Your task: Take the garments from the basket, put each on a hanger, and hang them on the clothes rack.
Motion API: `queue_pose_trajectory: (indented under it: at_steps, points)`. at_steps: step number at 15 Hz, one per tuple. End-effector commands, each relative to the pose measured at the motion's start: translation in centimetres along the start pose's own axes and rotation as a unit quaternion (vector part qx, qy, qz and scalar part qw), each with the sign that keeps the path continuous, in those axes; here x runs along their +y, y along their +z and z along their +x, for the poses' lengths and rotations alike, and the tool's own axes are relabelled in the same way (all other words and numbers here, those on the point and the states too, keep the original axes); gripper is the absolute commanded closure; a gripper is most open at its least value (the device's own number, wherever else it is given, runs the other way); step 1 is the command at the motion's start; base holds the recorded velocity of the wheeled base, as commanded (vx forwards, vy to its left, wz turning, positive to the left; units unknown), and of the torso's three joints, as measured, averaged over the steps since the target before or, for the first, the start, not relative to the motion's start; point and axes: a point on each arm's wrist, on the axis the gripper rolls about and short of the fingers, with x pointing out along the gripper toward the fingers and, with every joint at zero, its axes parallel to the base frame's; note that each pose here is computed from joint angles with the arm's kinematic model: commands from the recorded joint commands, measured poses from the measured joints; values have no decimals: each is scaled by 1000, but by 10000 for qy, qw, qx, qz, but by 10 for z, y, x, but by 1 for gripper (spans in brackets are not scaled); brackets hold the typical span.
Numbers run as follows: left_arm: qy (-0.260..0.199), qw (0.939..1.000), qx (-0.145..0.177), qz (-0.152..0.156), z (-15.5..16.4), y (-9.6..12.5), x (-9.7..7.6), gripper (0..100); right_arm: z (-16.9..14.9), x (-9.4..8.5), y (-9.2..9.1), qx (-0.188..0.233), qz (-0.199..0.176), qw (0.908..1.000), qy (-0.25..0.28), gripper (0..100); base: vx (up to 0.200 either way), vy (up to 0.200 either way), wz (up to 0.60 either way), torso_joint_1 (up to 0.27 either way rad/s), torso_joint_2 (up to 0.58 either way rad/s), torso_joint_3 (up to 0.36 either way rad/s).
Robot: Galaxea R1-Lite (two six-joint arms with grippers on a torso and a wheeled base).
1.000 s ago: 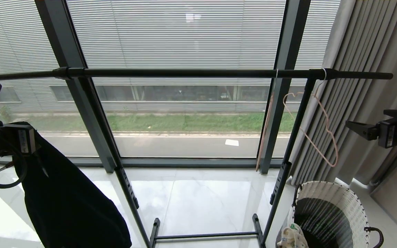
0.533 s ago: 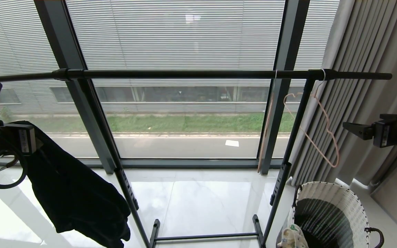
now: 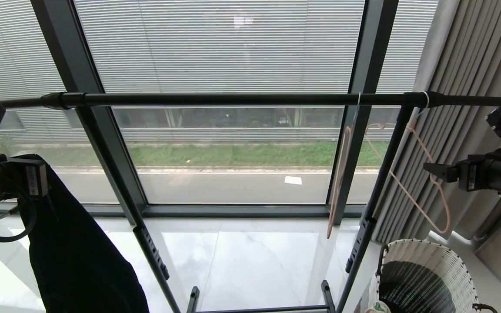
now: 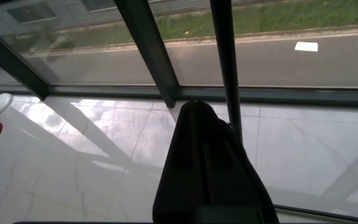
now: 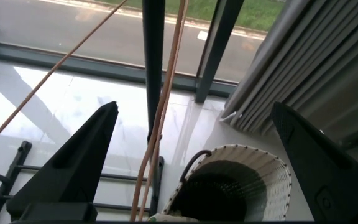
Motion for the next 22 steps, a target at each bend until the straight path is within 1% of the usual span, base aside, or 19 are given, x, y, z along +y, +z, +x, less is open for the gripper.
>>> queue_pose_trajectory:
  at_steps: [1, 2, 4, 5, 8, 11, 16, 19, 22]
  points:
    - [-42, 10000, -18, 14, -8, -4, -2, 100, 7, 0, -4, 114, 34, 9999, 12, 0, 0, 0, 0, 0, 0, 0]
    - [-38, 10000, -32, 3, -10, -5, -1, 100, 12, -1, -5, 152, 215, 9997, 13, 0, 0, 0, 0, 0, 0, 0]
    - [-27, 10000, -45, 0, -10, -4, -1, 100, 24, -3, -4, 205, 293, 9994, 7, 0, 0, 0, 0, 0, 0, 0]
    - [-12, 10000, -72, -6, -10, -3, -1, 100, 33, -5, -2, 221, 391, 9990, -9, 0, 0, 0, 0, 0, 0, 0]
    - [52, 9999, -133, -21, -10, -2, 0, 100, 47, -6, -9, 403, 420, 9983, 6, 0, 0, 0, 0, 0, 0, 0]
    - [56, 9999, -147, -31, -10, -1, 0, 100, 56, 0, -15, 616, 401, 9972, 117, 0, 0, 0, 0, 0, 0, 0]
    - [37, 9999, -106, -22, -10, -3, -1, 100, 74, -2, -8, 601, 399, 9973, 116, 0, 0, 0, 0, 0, 0, 0]
    - [33, 10000, -91, -19, -9, -4, -1, 100, 76, -2, -6, 737, 409, 9963, 136, 0, 0, 0, 0, 0, 0, 0]
    - [25, 10000, -62, -13, -9, -6, -1, 100, 78, 1, -7, 767, 400, 9961, 181, 0, 0, 0, 0, 0, 0, 0]
